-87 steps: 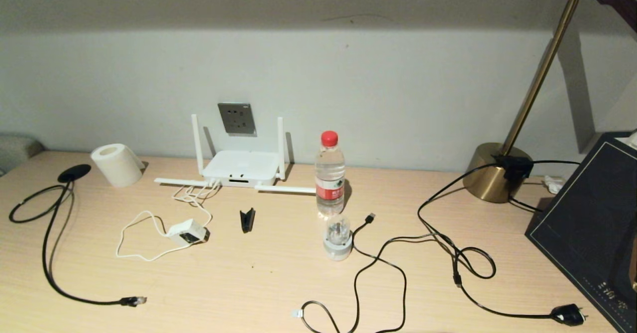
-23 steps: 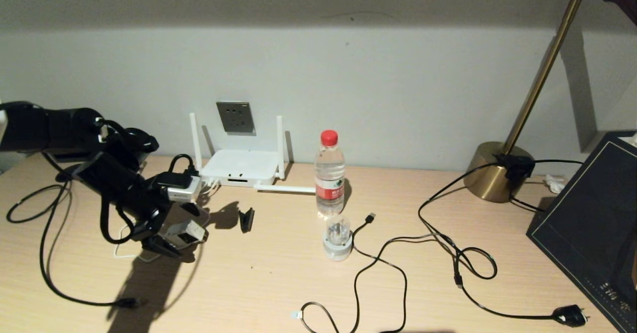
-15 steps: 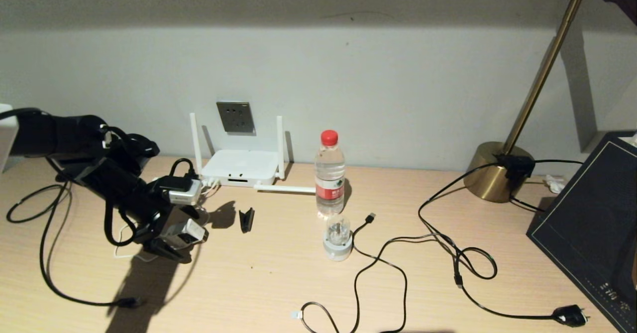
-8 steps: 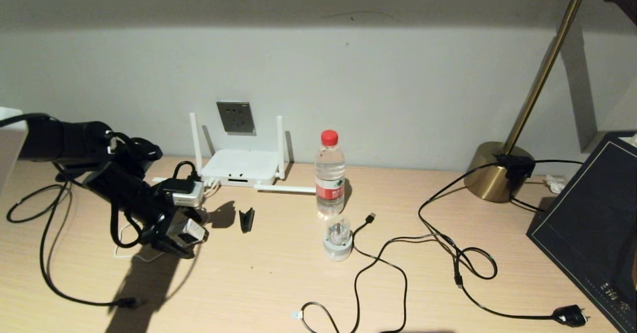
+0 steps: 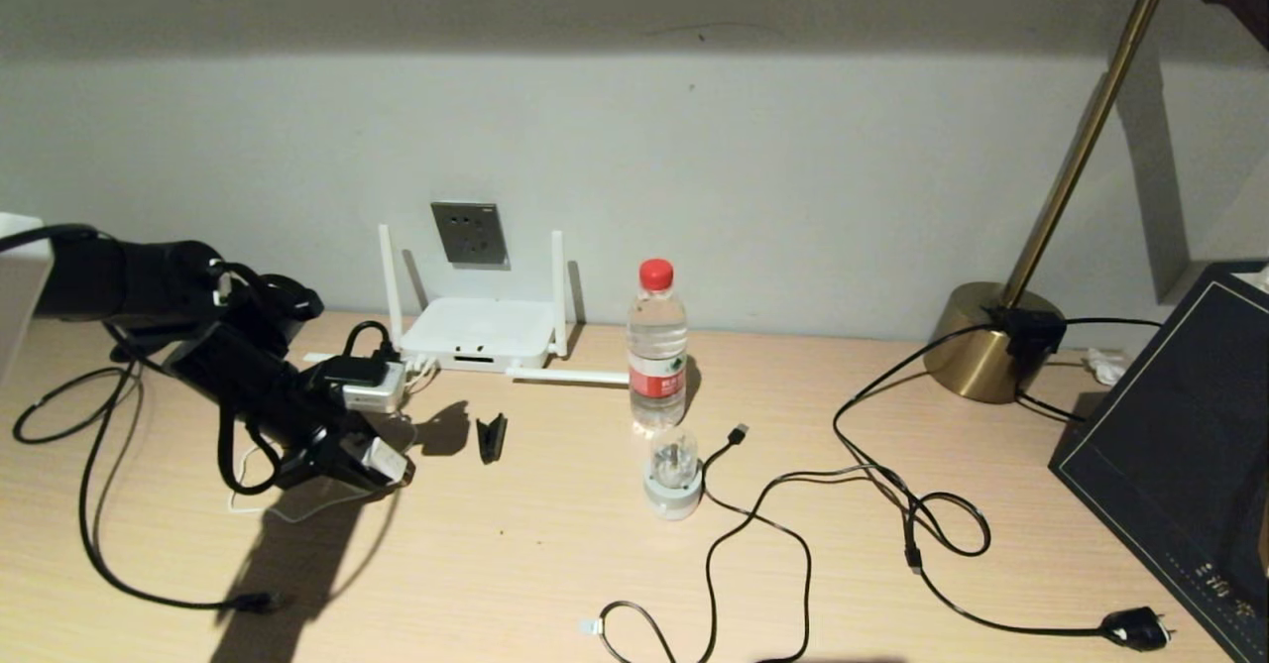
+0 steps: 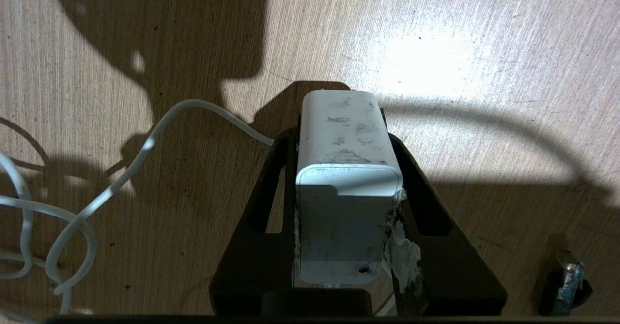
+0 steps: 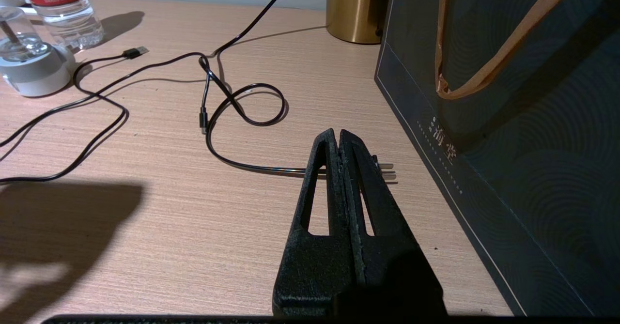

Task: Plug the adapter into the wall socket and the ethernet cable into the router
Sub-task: Pick up plug

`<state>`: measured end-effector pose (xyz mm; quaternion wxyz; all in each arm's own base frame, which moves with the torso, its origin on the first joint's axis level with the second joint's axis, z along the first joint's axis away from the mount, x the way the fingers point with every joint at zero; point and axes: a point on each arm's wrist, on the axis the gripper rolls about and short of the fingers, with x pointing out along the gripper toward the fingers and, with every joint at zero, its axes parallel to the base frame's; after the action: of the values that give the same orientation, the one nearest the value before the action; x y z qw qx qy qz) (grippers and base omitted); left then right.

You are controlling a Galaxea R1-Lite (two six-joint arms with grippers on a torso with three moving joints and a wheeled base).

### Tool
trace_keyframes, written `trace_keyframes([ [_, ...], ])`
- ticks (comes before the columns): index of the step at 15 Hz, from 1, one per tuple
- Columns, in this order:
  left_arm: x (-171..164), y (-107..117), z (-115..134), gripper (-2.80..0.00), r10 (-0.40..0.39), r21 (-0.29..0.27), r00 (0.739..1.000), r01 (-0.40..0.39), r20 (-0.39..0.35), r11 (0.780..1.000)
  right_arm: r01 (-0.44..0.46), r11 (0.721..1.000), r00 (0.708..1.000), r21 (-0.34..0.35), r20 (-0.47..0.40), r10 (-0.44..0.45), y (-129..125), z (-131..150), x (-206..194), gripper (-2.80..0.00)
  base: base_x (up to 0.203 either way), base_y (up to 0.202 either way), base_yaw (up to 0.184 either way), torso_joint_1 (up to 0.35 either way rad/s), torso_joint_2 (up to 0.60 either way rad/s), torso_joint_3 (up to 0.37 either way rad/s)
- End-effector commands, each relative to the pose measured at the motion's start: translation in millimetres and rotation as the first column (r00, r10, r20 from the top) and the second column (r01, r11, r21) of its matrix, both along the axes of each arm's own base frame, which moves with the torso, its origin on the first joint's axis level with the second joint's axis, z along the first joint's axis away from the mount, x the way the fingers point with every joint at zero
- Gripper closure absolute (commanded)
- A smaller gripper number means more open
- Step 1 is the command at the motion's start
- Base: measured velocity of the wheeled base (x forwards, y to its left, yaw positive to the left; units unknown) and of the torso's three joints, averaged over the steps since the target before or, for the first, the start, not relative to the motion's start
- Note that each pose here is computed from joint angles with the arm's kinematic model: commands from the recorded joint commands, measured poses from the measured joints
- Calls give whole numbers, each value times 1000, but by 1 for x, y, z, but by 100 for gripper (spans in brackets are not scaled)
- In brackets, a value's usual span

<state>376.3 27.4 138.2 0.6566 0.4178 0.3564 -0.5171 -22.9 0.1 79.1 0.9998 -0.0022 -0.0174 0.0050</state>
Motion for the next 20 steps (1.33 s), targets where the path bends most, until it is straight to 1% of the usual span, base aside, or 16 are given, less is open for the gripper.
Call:
trace_keyframes([
  [1, -2, 0, 3, 0, -6, 1, 1000, 6, 6, 1000, -1, 1000, 1000, 0, -10, 1, 0, -3, 1, 0, 0, 0, 0, 0, 0, 0],
  [4, -4, 0, 7, 0, -5, -1, 1000, 5, 10, 1000, -1, 1000, 1000, 0, -10, 1, 0, -3, 1, 0, 0, 0, 0, 0, 0, 0],
  [5, -11, -1, 12, 0, -5, -13, 1000, 5, -5, 1000, -1, 1000, 1000, 0, -10, 1, 0, -3, 1, 0, 0, 0, 0, 0, 0, 0],
  [6, -23, -3, 20, 0, -5, -61, 999, 2, -45, 998, -1, 1000, 1000, 0, -10, 1, 0, -3, 1, 0, 0, 0, 0, 0, 0, 0],
  [7, -41, -7, 29, 0, -6, -138, 994, -9, -105, 990, -1, 1000, 1000, 0, -10, 1, 0, -3, 1, 0, 0, 0, 0, 0, 0, 0],
  [9, -74, -13, 50, 0, -14, -246, 985, -29, -171, 969, -1, 1000, 1000, 0, -10, 1, 0, -3, 1, 0, 0, 0, 0, 0, 0, 0],
  [11, -112, -17, 66, 0, -20, -308, 976, -50, -218, 950, -1, 1000, 1000, 0, -10, 1, 0, -3, 1, 0, 0, 0, 0, 0, 0, 0],
  [13, -151, -20, 75, 0, -16, -350, 968, -74, -249, 934, -1, 1000, 1000, 0, -10, 1, 0, -3, 1, 0, 0, 0, 0, 0, 0, 0],
  [15, -180, -19, 75, 0, 0, -365, 962, -103, -272, 925, -1, 1000, 1000, 0, -10, 1, 0, -3, 1, 0, 0, 0, 0, 0, 0, 0],
  [16, -189, -18, 74, 0, 6, -366, 962, -110, -273, 924, -1, 1000, 1000, 0, -10, 1, 0, -3, 1, 0, 0, 0, 0, 0, 0, 0],
  [17, -187, -17, 72, 0, 11, -358, 970, -101, -244, 928, -1, 1000, 1000, 0, -10, 1, 0, -3, 1, 0, 0, 0, 0, 0, 0, 0],
  [18, -178, -16, 69, 0, 18, -327, 985, -76, -174, 942, -1, 1000, 1000, 0, -10, 1, 0, -3, 1, 0, 0, 0, 0, 0, 0, 0],
  [19, -165, -13, 65, 0, 31, -270, 997, -50, -76, 962, -1, 1000, 1000, 0, -10, 1, 0, -3, 1, 0, 0, 0, 0, 0, 0, 0],
  [20, -151, -10, 58, 0, 46, -210, 999, -43, 13, 977, -1, 1000, 1000, 0, -10, 1, 0, -3, 1, 0, 0, 0, 0, 0, 0, 0],
])
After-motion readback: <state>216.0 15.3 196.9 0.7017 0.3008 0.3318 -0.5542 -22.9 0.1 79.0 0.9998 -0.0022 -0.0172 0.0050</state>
